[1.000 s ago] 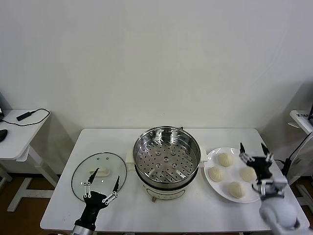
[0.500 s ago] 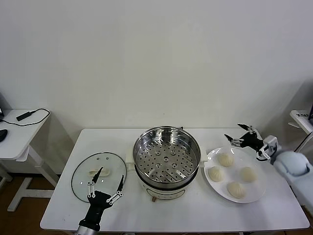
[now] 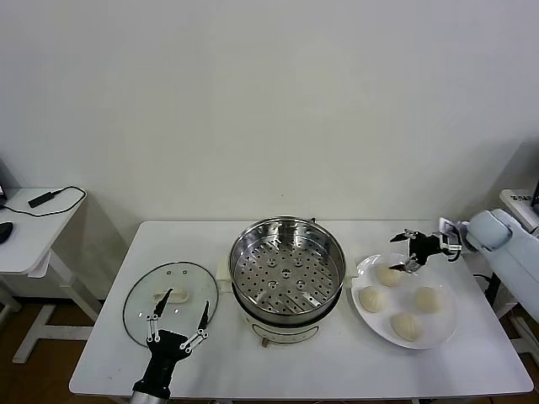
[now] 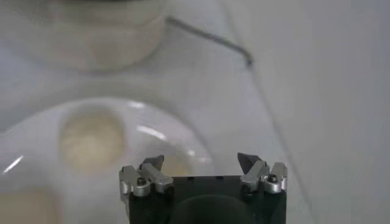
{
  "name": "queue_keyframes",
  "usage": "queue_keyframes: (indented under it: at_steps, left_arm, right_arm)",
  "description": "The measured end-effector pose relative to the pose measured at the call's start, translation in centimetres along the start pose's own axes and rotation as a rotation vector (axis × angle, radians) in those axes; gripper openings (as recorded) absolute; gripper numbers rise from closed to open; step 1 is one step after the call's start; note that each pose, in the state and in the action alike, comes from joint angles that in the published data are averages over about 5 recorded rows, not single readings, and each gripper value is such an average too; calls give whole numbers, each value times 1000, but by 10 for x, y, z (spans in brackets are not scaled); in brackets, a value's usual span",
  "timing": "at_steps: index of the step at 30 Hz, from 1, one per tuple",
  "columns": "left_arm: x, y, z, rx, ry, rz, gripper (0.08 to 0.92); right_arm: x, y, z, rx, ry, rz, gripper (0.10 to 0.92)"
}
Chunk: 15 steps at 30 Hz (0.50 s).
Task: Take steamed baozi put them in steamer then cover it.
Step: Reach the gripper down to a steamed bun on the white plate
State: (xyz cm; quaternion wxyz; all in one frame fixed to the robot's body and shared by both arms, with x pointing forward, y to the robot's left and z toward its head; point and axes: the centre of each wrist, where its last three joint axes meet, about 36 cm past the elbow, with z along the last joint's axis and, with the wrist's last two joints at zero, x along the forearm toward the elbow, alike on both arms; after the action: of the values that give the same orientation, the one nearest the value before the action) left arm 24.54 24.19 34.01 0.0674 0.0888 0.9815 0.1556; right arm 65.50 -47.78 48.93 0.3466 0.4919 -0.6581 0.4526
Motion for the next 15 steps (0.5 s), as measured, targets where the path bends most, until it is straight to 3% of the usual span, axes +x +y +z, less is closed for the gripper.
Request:
queue_keyframes:
  at_steps: [15]
  left_arm:
    - [0, 1, 9, -6, 12, -2, 823]
  right_arm:
    - [-39, -24, -28, 87, 148, -144, 823]
